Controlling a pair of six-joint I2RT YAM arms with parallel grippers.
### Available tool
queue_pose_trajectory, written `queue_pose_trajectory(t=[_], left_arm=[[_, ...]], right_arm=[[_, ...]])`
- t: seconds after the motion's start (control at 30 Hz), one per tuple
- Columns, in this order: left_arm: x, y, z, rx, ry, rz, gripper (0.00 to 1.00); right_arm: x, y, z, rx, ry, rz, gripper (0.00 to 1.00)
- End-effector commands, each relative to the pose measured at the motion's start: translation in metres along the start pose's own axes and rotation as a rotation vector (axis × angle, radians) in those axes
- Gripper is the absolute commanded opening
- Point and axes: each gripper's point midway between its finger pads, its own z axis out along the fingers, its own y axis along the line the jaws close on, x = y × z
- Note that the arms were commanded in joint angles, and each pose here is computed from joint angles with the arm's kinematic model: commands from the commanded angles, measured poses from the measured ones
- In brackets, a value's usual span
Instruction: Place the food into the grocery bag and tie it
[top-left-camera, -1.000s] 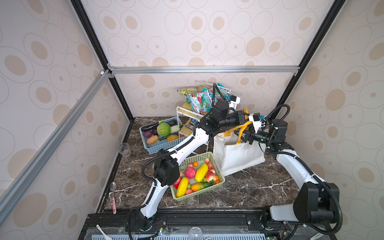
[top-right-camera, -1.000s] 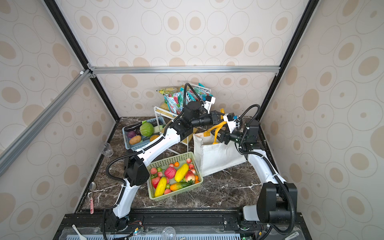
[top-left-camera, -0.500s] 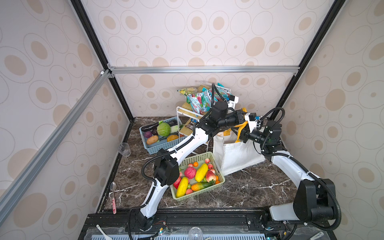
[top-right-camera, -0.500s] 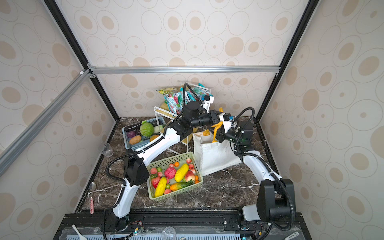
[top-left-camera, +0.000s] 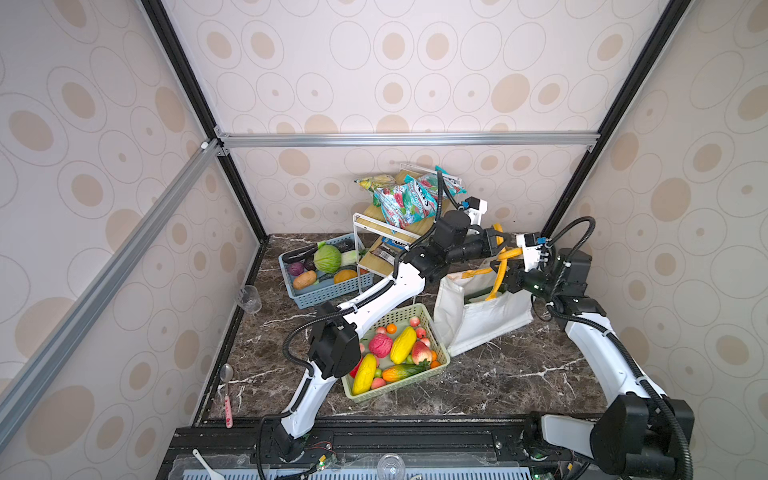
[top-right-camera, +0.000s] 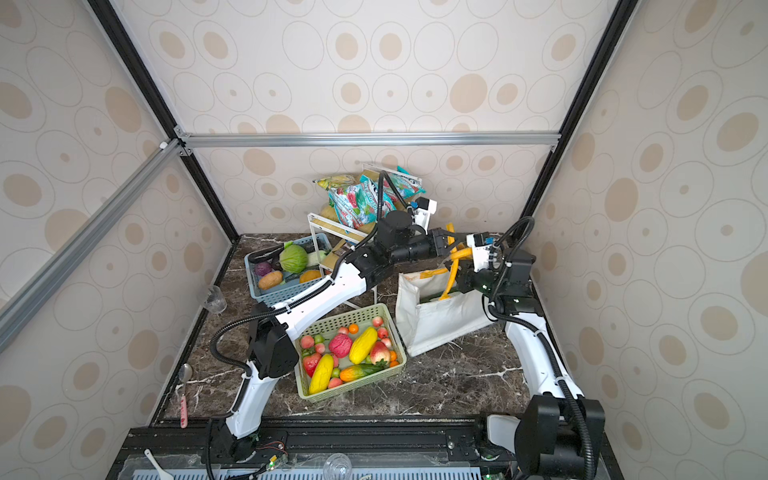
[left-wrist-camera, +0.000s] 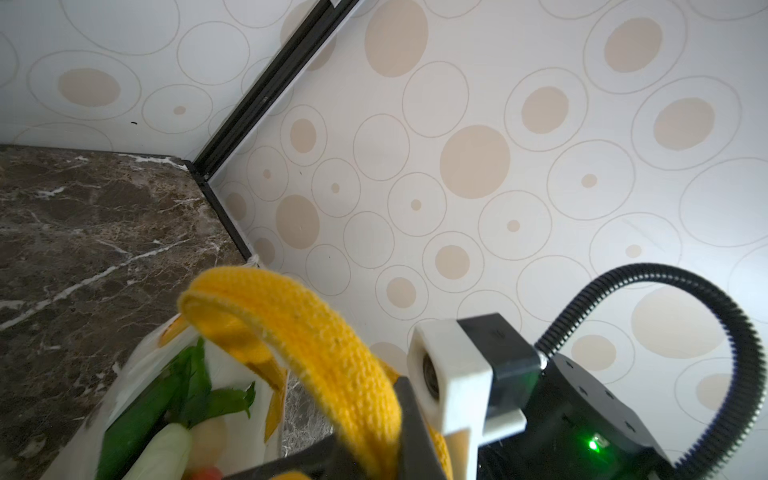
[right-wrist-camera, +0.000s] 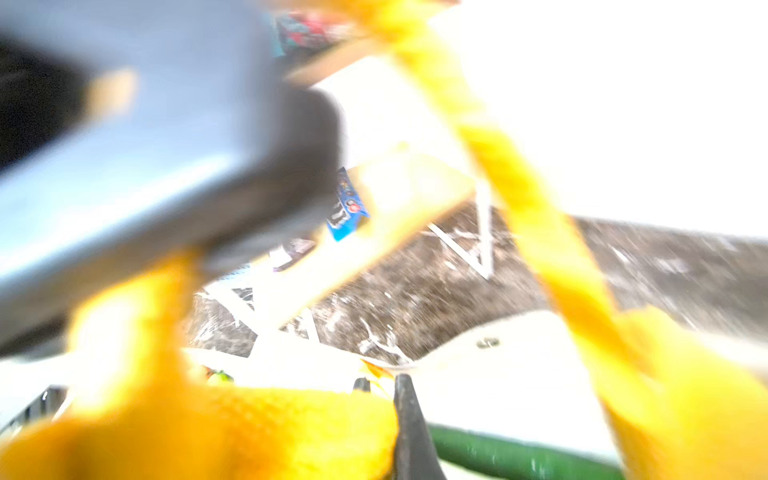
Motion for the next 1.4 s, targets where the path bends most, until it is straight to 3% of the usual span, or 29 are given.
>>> queue_pose_trajectory(t=[0.0,0.33,0.5,0.63,0.87,1.03,1.2,1.37], left_arm=[[-0.035,-0.004,-0.022,-0.069,-0.115,0.052,0.00],[-0.041,0.049,-0.053,-0.386,-0.238,0.103,0.00],[0.006,0.065,-0.050,-0.452,-0.156,0.094,0.00],[0.040,0.096,-0.068,-0.601,-0.127,0.123,0.00],[0.063,0.155,-0.103,-0.711,-0.104,0.081,0.00],[0.061,0.186,-0.119,-0.793,-0.128,0.071,0.00],[0.059,0.185,-0.113,-0.830,-0.140,0.093,0.00],[0.059,0.200,-0.143,-0.955,-0.239,0.056,0.00]], right_arm=[[0.014,-0.033,-0.019,0.157,0.056,0.145,0.00],[-0.018,-0.095,-0.079,0.293,-0.054,0.361,0.00],[-0.035,-0.136,-0.092,0.433,-0.172,0.431,0.00],[-0.039,-0.171,-0.093,0.515,-0.213,0.520,0.00],[-0.014,-0.229,-0.131,0.806,-0.267,0.671,0.00],[0.002,-0.240,-0.157,0.943,-0.298,0.701,0.00],[-0.006,-0.229,-0.149,0.852,-0.298,0.674,0.00],[-0.026,-0.220,-0.176,0.922,-0.391,0.649,0.00]])
